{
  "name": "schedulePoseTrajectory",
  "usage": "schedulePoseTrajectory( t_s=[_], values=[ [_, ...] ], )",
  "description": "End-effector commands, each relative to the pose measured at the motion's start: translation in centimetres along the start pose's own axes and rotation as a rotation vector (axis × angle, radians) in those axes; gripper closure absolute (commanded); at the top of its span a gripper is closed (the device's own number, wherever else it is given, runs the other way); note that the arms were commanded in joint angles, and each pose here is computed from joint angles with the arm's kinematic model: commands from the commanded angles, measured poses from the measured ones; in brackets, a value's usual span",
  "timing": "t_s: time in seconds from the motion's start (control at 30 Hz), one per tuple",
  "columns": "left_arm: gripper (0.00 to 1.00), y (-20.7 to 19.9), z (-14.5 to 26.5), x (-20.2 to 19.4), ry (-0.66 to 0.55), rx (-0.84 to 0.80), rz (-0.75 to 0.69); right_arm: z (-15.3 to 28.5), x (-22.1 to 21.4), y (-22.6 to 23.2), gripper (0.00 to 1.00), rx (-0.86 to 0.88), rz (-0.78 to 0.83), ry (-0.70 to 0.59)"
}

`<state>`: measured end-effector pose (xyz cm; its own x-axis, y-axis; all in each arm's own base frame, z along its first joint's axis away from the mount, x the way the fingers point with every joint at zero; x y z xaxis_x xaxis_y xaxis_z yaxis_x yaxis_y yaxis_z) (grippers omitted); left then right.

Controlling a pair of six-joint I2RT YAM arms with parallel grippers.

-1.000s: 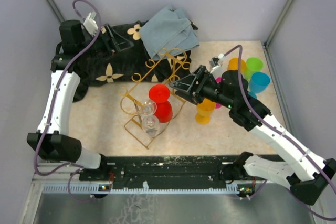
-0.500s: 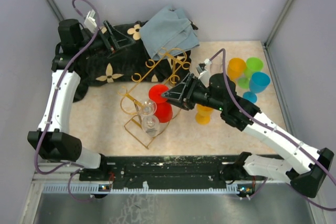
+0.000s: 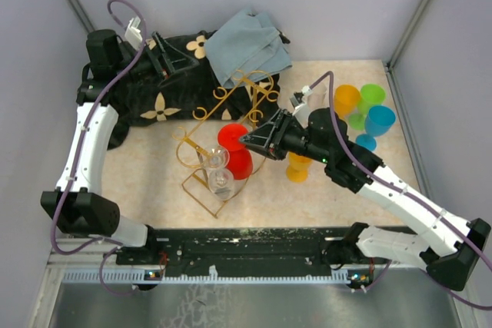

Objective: Take the wine glass off the wine glass rack
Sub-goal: Pick up the wine glass from the wine rack.

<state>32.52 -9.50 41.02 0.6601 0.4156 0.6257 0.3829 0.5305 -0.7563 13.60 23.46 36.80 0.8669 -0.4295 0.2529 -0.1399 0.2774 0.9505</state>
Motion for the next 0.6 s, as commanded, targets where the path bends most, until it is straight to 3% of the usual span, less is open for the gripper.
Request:
schedulePoseTrajectory(
  t_s=[0.0,0.2,0.57],
  values=[
    [0.00,-0.7,0.6,0.2,-0.009,-0.030,-0.028,0.2,-0.2,0.7,0.72,0.057,0.017,-0.003],
    [0.00,-0.7,0.7,0.1,-0.006,-0.030,-0.028,0.3,-0.3,0.7,1.00,0.056,0.013,-0.001],
    [0.00,-0.6,0.6,0.1,0.000,-0.035,-0.017,2.5,-0.1,1.7,1.00,0.073,0.008,-0.052]
  ],
)
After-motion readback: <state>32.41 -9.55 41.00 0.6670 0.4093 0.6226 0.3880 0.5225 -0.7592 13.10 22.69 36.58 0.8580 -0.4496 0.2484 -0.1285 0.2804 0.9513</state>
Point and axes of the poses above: each gripper's point midway between its finger pads, its own z axis back along the fingers, its own y axis along the line the jaws close on, x = y × z, the point moved 9 cm from there along z, back along the fingers
